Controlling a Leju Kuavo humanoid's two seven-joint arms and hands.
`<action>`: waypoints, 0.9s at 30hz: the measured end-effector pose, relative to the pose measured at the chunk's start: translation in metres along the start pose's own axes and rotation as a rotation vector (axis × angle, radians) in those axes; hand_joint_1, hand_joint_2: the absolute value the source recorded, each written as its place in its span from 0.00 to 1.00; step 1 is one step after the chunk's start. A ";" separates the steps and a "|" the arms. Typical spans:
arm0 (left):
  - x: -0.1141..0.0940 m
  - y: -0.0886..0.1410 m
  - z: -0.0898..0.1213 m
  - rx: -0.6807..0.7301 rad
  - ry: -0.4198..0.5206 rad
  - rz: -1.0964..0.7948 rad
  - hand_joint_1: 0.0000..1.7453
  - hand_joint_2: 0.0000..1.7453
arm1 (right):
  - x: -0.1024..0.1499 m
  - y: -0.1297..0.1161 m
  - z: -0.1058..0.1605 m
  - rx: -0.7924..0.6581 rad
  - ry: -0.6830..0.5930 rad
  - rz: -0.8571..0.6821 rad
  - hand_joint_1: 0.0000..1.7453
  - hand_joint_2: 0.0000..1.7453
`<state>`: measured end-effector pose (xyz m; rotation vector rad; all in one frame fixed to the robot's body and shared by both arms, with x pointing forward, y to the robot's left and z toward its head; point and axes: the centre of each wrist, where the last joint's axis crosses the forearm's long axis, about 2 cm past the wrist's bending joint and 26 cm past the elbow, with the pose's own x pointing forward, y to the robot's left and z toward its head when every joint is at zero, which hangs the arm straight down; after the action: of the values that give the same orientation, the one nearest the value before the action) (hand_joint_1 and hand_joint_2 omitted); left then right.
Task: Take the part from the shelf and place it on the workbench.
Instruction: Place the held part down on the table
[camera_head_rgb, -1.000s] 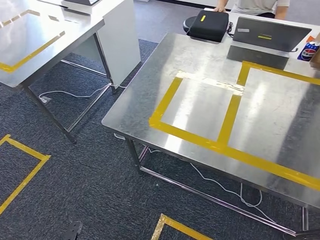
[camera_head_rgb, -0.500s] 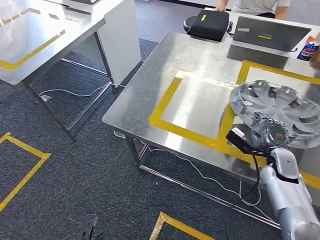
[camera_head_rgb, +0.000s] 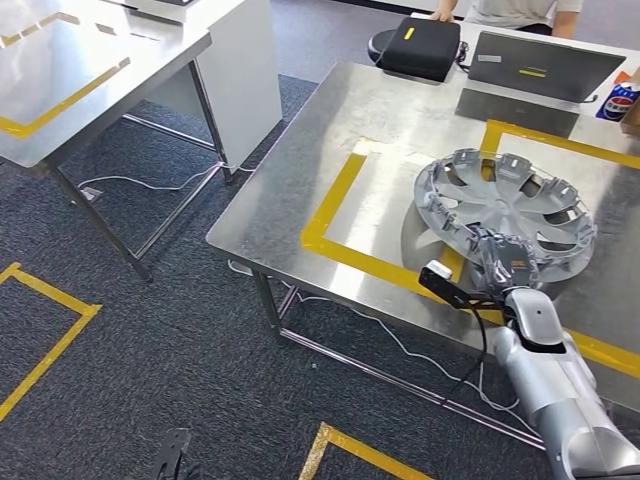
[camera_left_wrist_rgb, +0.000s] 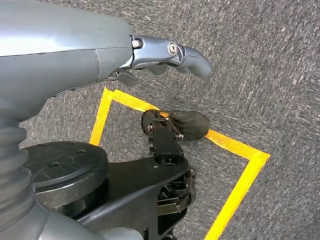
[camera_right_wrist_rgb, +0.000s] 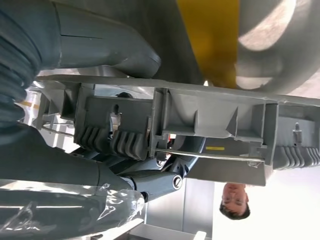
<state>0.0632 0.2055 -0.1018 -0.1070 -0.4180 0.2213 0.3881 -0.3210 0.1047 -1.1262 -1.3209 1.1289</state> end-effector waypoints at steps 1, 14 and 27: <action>0.000 0.000 0.000 0.000 -0.001 -0.001 0.00 1.00 | 0.002 0.001 0.000 0.008 0.002 0.000 1.00 1.00; -0.007 0.002 0.002 0.013 0.033 0.030 0.00 1.00 | -0.070 -0.012 0.008 0.052 0.358 0.039 1.00 1.00; -0.003 -0.002 0.001 -0.045 -0.100 0.023 0.00 1.00 | -0.138 -0.006 0.058 0.095 0.480 0.109 1.00 1.00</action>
<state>0.0606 0.2032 -0.1018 -0.1452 -0.5213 0.2410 0.3361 -0.4613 0.0919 -1.3102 -0.8341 0.9116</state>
